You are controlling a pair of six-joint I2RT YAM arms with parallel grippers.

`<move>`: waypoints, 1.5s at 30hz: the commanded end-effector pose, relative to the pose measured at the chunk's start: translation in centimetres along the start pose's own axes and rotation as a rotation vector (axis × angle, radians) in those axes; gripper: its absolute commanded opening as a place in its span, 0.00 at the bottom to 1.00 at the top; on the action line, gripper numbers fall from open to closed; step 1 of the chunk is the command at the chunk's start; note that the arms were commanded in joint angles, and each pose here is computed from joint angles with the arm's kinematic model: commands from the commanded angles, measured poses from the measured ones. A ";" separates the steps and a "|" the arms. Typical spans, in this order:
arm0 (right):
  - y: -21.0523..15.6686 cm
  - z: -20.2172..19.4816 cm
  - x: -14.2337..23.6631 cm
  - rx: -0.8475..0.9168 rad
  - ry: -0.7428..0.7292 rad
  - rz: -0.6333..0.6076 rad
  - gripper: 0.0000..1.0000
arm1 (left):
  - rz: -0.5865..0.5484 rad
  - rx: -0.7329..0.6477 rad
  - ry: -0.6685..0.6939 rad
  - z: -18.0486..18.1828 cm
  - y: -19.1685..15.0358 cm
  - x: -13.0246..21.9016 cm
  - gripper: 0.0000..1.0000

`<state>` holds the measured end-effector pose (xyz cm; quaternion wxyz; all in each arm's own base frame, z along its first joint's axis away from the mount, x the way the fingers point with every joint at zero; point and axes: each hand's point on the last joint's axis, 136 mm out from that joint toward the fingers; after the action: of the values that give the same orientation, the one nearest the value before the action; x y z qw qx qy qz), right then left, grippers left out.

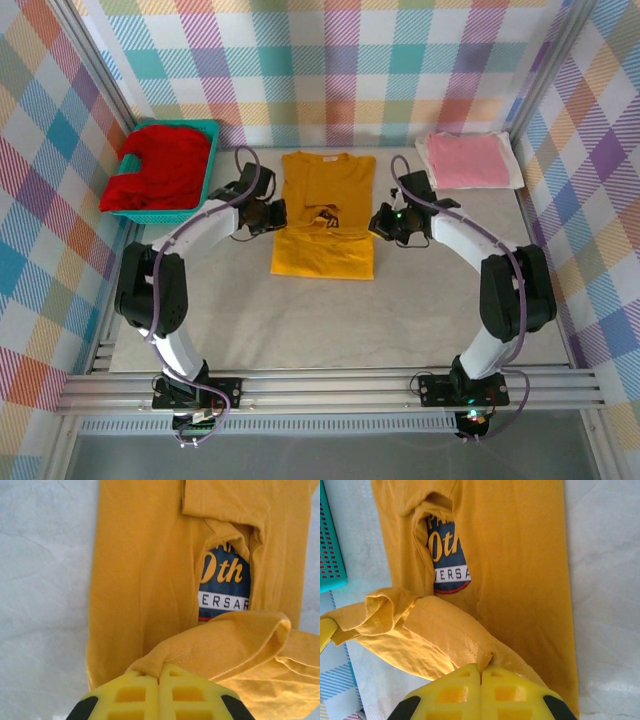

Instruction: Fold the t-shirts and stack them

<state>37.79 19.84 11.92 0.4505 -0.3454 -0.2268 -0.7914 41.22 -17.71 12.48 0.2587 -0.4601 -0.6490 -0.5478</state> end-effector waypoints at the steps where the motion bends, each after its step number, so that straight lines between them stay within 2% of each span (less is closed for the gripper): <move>1: 2.2 1.4 0.0 0.028 0.032 -0.023 0.00 | 0.001 -0.036 -0.007 0.4 1.8 -0.4 0.00; 3: 3.7 2.0 -0.4 0.020 0.038 -0.032 0.00 | -0.008 -0.052 -0.014 0.5 3.6 -1.2 0.00; 4: 4.6 2.4 -0.8 0.018 0.041 -0.039 0.01 | -0.011 -0.059 -0.001 0.9 4.7 -1.9 0.11; 5: 5.8 2.7 -1.2 0.006 0.037 -0.040 0.21 | -0.010 -0.068 0.011 1.3 5.9 -2.6 0.35; 6: 6.7 2.8 -1.5 -0.009 0.028 -0.033 0.36 | -0.007 -0.080 0.015 1.6 7.0 -3.3 0.50; 7: 7.8 3.3 -1.7 -0.023 0.031 -0.021 0.46 | -0.001 -0.086 0.036 2.2 8.4 -4.1 0.57; 8: 9.1 3.8 -1.9 -0.027 0.040 -0.026 0.49 | 0.004 -0.083 0.064 3.0 9.5 -4.7 0.59; 10: 11.1 4.8 -1.4 -0.027 0.053 -0.051 0.48 | 0.001 -0.052 0.119 4.7 11.2 -4.6 0.58; 13: 10.4 5.7 0.5 0.016 0.077 -0.064 0.45 | -0.019 -0.031 0.133 4.4 10.8 -2.4 0.58; 15: 7.5 5.8 1.6 0.072 0.131 -0.040 0.45 | -0.059 -0.042 0.116 3.2 8.3 -1.0 0.57; 17: 4.0 4.7 1.7 0.128 0.147 0.001 0.41 | -0.078 -0.045 0.110 2.7 4.9 -0.2 0.51; 20: -0.2 2.8 0.4 0.166 0.126 0.051 0.21 | -0.075 -0.069 0.027 0.8 -0.1 -0.9 0.42; 21: -0.9 2.3 -0.2 0.172 0.101 0.056 0.14 | -0.062 -0.072 0.002 0.2 -1.3 -1.5 0.35; 22: -1.1 1.9 -0.8 0.181 0.075 0.050 0.10 | -0.048 -0.076 -0.009 -0.2 -2.1 -2.0 0.29; 24: -1.2 1.7 -2.4 0.191 0.045 0.053 0.08 | -0.025 -0.095 -0.035 -1.0 -2.8 -3.8 0.26; 27: -0.5 1.5 -5.1 0.179 0.017 0.036 0.02 | 0.015 -0.097 -0.069 -1.8 -2.2 -6.7 0.16; 28: -0.1 1.3 -6.0 0.171 0.007 0.029 0.02 | 0.021 -0.098 -0.067 -1.9 -2.0 -7.5 0.15; 36: 2.2 2.2 -9.2 0.147 0.007 -0.006 0.02 | 0.025 -0.145 0.001 -1.4 1.7 -11.8 0.16; 40: 3.2 2.2 -10.2 0.135 -0.010 -0.019 0.03 | 0.023 -0.135 0.005 -1.3 4.2 -12.1 0.16; 45: 4.7 2.2 -11.7 0.133 -0.036 -0.043 0.04 | 0.011 -0.132 0.037 -0.4 5.3 -12.6 0.18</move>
<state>45.63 25.48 5.69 0.4640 -0.3186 -0.2880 -0.7748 51.26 -23.46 5.45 0.2187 -0.4707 -0.6197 -0.5887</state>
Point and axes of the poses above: each hand's point on the last joint's axis, 136 mm out from that joint toward the fingers, its own x axis back along the fingers, its own z axis along the line the jaws close on, y = z × x, and after that the axes turned 13 degrees about -x, right-handed
